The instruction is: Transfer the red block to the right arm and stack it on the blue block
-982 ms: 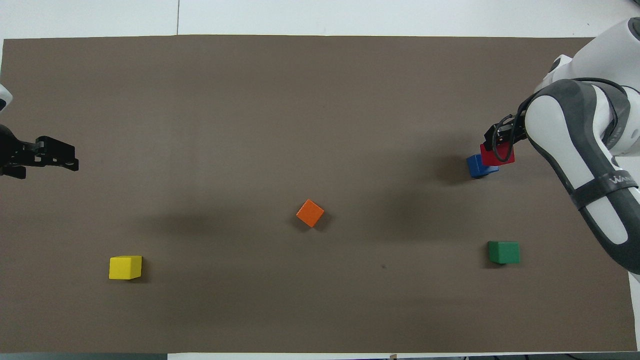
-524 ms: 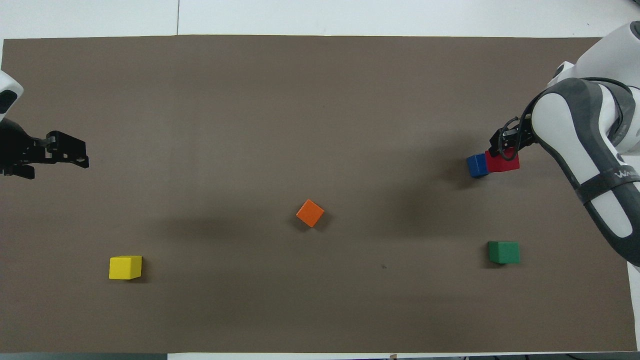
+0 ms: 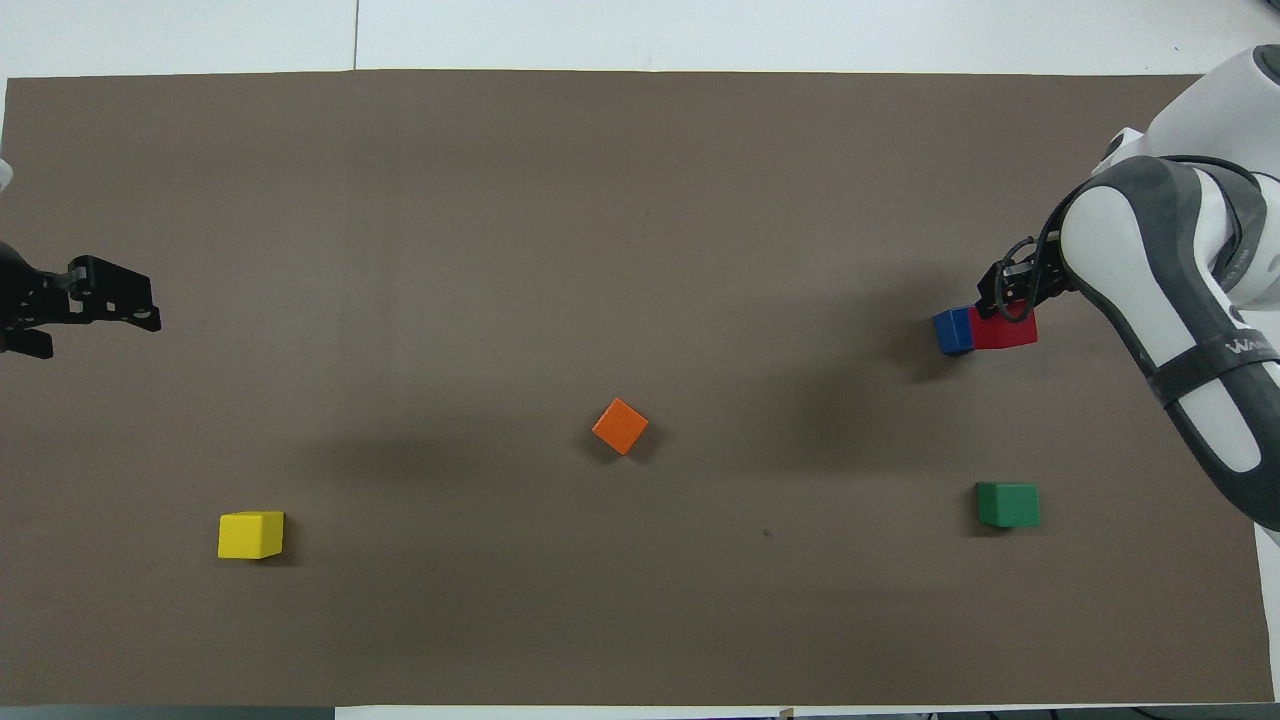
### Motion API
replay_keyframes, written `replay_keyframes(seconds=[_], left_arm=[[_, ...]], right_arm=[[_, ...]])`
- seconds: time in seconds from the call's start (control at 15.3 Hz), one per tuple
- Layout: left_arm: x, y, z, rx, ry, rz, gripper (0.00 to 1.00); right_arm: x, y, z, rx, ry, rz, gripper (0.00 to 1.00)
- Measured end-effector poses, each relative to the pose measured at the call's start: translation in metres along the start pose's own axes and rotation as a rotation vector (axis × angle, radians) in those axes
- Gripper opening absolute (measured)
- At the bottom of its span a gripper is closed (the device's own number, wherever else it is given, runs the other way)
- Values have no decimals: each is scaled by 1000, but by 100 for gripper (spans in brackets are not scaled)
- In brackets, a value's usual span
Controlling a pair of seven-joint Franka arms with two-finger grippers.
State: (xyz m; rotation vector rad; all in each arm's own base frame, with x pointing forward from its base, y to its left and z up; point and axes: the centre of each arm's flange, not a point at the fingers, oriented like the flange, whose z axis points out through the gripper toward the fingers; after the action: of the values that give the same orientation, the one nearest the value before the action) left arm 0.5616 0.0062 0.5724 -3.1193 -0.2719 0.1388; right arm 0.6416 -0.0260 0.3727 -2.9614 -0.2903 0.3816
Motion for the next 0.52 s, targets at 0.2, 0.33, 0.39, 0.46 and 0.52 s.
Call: replay_keyframes(seconds=[0.2, 0.33, 0.39, 0.46, 0.52], left_arm=[[-1, 4, -1, 0, 4, 6, 100], [-1, 3, -3, -1, 7, 5, 100], [-2, 3, -5, -1, 10, 5, 100], [-3, 3, -7, -2, 14, 5, 100], [-4, 2, -8, -2, 16, 3, 100]], right_arm=[[3, -3, 4, 1, -5, -6, 55], [5, -3, 7, 0, -1, -6, 55], [5, -2, 8, 1, -1, -6, 55], [5, -2, 8, 1, -1, -6, 55], [6, -2, 9, 1, -1, -6, 55]])
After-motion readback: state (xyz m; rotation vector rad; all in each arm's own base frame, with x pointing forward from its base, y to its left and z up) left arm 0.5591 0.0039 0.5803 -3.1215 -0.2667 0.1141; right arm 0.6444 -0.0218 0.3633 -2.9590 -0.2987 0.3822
